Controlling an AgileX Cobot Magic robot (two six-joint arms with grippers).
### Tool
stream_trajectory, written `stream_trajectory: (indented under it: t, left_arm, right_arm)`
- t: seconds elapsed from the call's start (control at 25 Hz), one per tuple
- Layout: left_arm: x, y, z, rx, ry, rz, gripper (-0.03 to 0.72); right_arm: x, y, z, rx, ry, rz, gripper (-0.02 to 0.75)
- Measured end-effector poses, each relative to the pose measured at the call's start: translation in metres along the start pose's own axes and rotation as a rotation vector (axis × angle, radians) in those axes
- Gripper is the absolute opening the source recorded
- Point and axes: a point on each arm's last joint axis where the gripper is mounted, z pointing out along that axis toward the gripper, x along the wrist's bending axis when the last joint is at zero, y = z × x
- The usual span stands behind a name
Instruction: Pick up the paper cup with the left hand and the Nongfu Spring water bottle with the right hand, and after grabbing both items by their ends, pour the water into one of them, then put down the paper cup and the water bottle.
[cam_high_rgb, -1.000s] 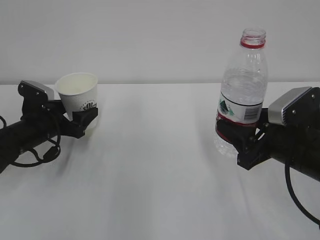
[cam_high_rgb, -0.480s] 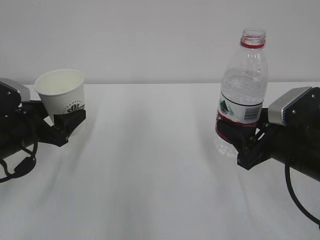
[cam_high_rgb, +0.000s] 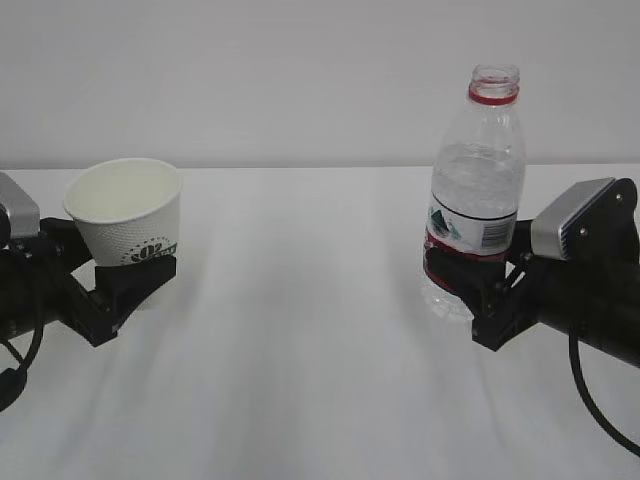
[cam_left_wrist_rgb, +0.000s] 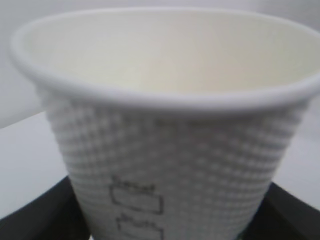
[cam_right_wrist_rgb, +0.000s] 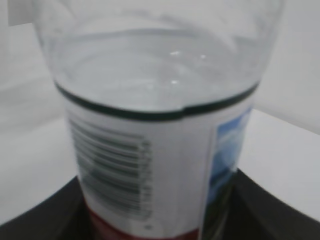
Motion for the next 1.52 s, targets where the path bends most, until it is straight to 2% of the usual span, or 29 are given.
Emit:
stream_trajectory:
  t: [0.32, 0.96, 1.28, 1.52]
  left_arm:
    - [-0.017, -0.001, 0.001, 0.021, -0.145, 0.028, 0.566]
    - [-0.085, 0.004, 0.018, 0.019, -0.415, 0.086, 0.566]
    - [-0.112, 0.007, 0.023, 0.004, -0.467, 0.077, 0.566]
    - [-0.119, 0.009, 0.026, -0.007, -0.454, 0.06, 0.566]
  right_arm:
    - [0.004, 0.0, 0.0, 0.003, 0.042, -0.023, 0.449]
    - [0.006, -0.001, 0.0, 0.004, 0.064, -0.034, 0.449]
    - [0.006, -0.001, 0.0, 0.004, 0.066, -0.035, 0.449]
    - [0.006, -0.001, 0.0, 0.004, 0.066, -0.035, 0.449]
